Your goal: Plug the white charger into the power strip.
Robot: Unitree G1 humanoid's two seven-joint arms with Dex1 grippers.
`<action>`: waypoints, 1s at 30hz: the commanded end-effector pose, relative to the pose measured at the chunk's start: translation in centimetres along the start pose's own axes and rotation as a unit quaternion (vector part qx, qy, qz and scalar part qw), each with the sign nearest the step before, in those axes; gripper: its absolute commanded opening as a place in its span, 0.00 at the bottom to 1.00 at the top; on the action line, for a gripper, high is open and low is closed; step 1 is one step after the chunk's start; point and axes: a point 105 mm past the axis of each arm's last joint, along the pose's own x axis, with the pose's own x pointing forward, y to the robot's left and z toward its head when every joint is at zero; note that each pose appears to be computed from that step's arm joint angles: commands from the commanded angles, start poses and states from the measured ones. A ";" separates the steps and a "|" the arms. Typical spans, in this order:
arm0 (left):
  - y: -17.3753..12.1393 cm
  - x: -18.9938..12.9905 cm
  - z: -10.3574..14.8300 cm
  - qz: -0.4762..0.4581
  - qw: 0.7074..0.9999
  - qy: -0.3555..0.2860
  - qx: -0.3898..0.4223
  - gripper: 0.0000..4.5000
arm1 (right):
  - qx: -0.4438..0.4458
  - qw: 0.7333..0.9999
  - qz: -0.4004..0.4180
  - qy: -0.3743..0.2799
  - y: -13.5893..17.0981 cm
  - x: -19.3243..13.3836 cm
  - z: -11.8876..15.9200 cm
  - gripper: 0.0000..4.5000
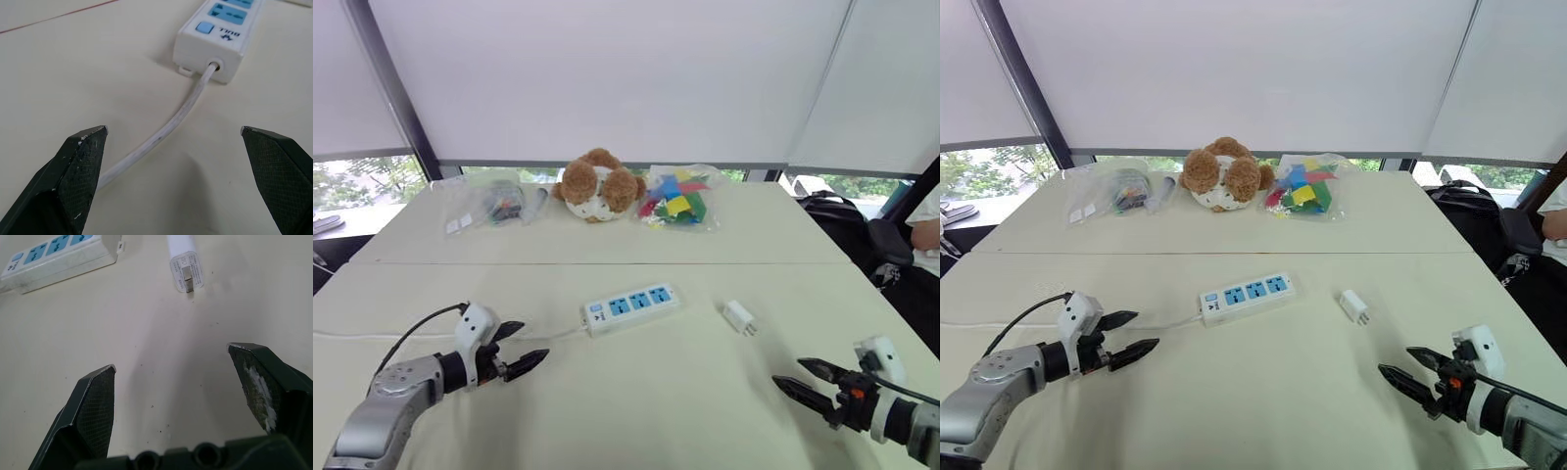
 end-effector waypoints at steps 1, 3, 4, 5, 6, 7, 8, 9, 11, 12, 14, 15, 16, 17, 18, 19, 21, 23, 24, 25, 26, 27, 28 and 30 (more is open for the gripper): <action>-0.2 0.0 1.0 0.000 1.000 -0.016 0.011 1.00 | -0.018 1.000 0.008 -0.004 0.5 0.2 0.7 0.89; -0.1 0.3 1.0 0.007 1.000 -0.020 0.008 1.00 | -0.017 1.000 0.005 0.002 0.4 0.2 0.7 0.89; -0.1 0.4 1.1 0.008 1.000 -0.022 0.010 1.00 | -0.017 1.000 0.004 0.004 0.3 0.3 0.7 0.89; -0.1 0.6 1.3 0.009 1.000 -0.027 0.008 1.00 | -0.018 1.000 0.004 0.006 0.3 0.3 0.8 0.89; -0.1 0.6 1.3 0.009 0.999 -0.030 0.008 1.00 | -0.020 1.000 0.005 0.007 0.3 0.3 0.8 0.89; -0.1 0.7 1.3 0.009 0.999 -0.031 0.008 1.00 | -0.021 1.000 0.005 0.008 0.3 0.3 0.9 0.89; -0.1 0.7 1.4 0.009 0.999 -0.031 0.008 1.00 | -0.021 1.000 0.005 0.008 0.3 0.3 0.9 0.89; -0.1 0.7 1.4 0.009 0.999 -0.031 0.008 1.00 | -0.022 1.000 0.006 0.009 0.3 0.3 0.9 0.89; 0.0 0.7 1.4 0.009 0.999 -0.031 0.009 1.00 | -0.024 1.000 0.006 0.010 0.3 0.3 0.9 0.89; 0.1 0.6 1.4 0.009 0.999 -0.032 0.010 1.00 | -0.024 1.000 0.005 0.010 0.2 0.4 0.9 0.89; 0.3 0.6 1.6 0.011 0.999 -0.033 0.020 1.00 | -0.025 1.000 0.005 0.011 0.2 0.4 0.9 0.89; 0.3 0.6 1.7 0.012 0.999 -0.034 0.024 1.00 | -0.026 1.000 0.005 0.012 0.2 0.4 0.9 0.89; 0.5 0.6 1.8 0.013 0.999 -0.035 0.025 1.00 | -0.026 1.000 0.006 0.012 0.3 0.4 0.9 0.89; 0.6 0.6 1.9 0.013 0.999 -0.035 0.027 1.00 | -0.027 1.000 0.006 0.013 0.2 0.4 0.9 0.89; 0.7 0.7 2.0 0.011 0.999 -0.035 0.030 1.00 | -0.029 0.999 0.006 0.014 0.2 0.4 1.0 0.89; 0.8 0.7 2.1 0.008 0.999 -0.034 0.034 1.00 | -0.030 0.999 0.005 0.015 0.1 0.4 1.1 0.89; 1.0 0.8 2.2 0.000 0.999 -0.031 0.044 1.00 | -0.035 0.999 0.003 0.016 0.0 0.4 1.2 0.89; 1.2 0.9 2.3 -0.004 0.998 -0.030 0.049 1.00 | -0.037 0.999 0.003 0.017 -0.1 0.3 1.4 0.89; 1.4 0.9 2.5 -0.007 0.998 -0.029 0.053 1.00 | -0.039 0.999 0.002 0.018 -0.2 0.2 1.4 0.89; 1.4 1.0 2.6 -0.011 0.998 -0.029 0.055 1.00 | -0.040 0.999 0.001 0.018 -0.2 0.2 1.5 0.89; 1.4 1.2 2.7 -0.019 0.998 -0.028 0.058 1.00 | -0.042 0.999 -0.001 0.019 -0.3 0.0 1.5 0.89; 1.4 1.3 2.7 -0.028 0.997 -0.027 0.061 1.00 | -0.046 0.999 -0.003 0.020 -0.4 -0.1 1.6 0.89; 1.3 1.4 2.8 -0.037 0.997 -0.026 0.064 1.00 | -0.047 0.999 -0.004 0.021 -0.4 -0.2 1.7 0.89; 0.9 2.0 3.0 -0.069 0.995 -0.024 0.075 1.00 | -0.052 0.998 0.004 0.024 -0.3 -0.5 2.1 0.89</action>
